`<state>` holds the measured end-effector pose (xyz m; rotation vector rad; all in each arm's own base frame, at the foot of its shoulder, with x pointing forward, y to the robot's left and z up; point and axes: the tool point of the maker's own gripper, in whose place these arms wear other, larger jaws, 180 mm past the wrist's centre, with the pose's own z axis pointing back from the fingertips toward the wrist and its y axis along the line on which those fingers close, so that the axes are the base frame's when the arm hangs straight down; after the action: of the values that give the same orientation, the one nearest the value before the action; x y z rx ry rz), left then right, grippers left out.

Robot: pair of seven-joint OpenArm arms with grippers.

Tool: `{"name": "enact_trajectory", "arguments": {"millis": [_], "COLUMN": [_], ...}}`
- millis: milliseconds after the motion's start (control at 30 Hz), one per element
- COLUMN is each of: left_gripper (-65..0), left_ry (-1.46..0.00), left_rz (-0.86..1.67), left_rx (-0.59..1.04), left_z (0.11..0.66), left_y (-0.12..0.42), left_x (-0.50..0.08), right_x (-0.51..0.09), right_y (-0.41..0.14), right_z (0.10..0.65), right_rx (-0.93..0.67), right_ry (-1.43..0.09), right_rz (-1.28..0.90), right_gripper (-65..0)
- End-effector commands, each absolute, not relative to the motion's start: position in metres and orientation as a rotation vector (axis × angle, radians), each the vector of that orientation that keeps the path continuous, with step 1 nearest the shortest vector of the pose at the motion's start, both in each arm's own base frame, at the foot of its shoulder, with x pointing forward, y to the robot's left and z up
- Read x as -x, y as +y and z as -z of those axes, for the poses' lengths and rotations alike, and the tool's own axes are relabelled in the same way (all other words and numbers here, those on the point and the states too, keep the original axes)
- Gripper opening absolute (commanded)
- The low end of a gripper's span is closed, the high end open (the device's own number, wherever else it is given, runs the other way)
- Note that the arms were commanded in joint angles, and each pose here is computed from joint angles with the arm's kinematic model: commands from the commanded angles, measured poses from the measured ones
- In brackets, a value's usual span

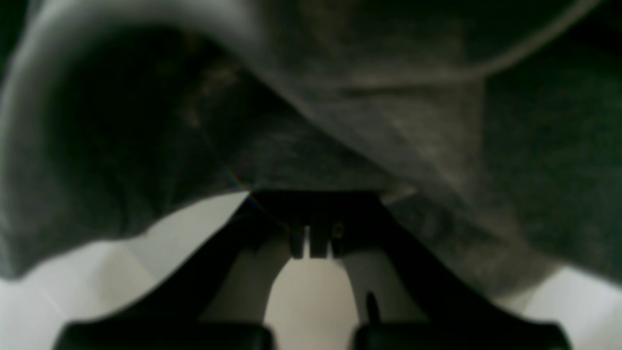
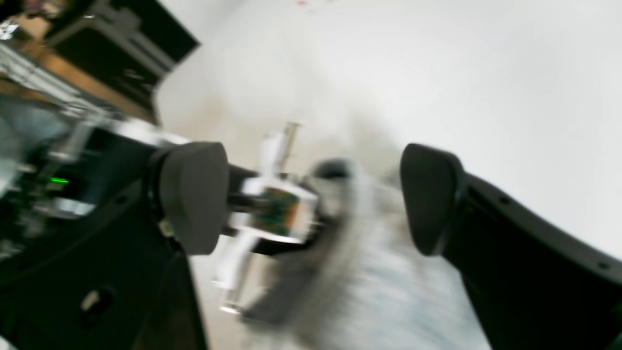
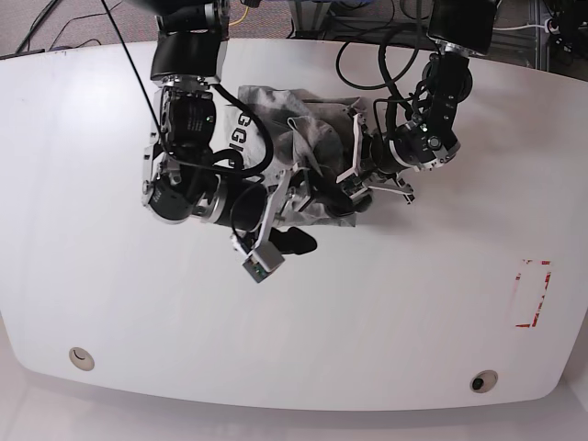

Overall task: Layout the t-shirt on the table in an organized manner, then fold the t-shirt properly
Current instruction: 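Open the left gripper and withdraw it from the folded shirt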

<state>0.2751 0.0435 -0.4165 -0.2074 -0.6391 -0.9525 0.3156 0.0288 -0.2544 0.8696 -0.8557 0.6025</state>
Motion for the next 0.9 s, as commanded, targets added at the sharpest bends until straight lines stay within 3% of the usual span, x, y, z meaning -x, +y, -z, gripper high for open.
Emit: {"name": "enact_trajectory", "arguments": {"millis": [0,300,600,700,867], "left_gripper": [-65.0,-65.0,-65.0,-65.0,-65.0], "left_ry": [-0.637,-0.783,-0.887,-0.928,-1.019], "left_rz": [0.958,0.906,0.835,0.816,0.741], "left_rx": [0.146,0.060,-0.006,-0.017,-0.077], "left_z": [0.410,0.362,0.326,0.313,0.280], "left_y": [0.058,0.079,0.101,0.101,0.123], "left_x": [-0.281,-0.312,-0.336,-0.343,-0.357], "right_x": [-0.324,-0.316,-0.298,-0.295,-0.289], "right_y": [0.016,-0.030,-0.042,-0.041,-0.039], "right_z": [0.241,0.269,0.273,0.275,0.280], "right_rx": [-0.846,-0.729,-0.685,-0.686,-0.695], "right_ry": [-0.913,-0.860,-0.871,-0.866,-0.850], "right_rz": [-0.617,-0.606,-0.664,-0.666,-0.662], "right_gripper": [-11.7,-11.7,-12.0,-15.9,-29.6]}}
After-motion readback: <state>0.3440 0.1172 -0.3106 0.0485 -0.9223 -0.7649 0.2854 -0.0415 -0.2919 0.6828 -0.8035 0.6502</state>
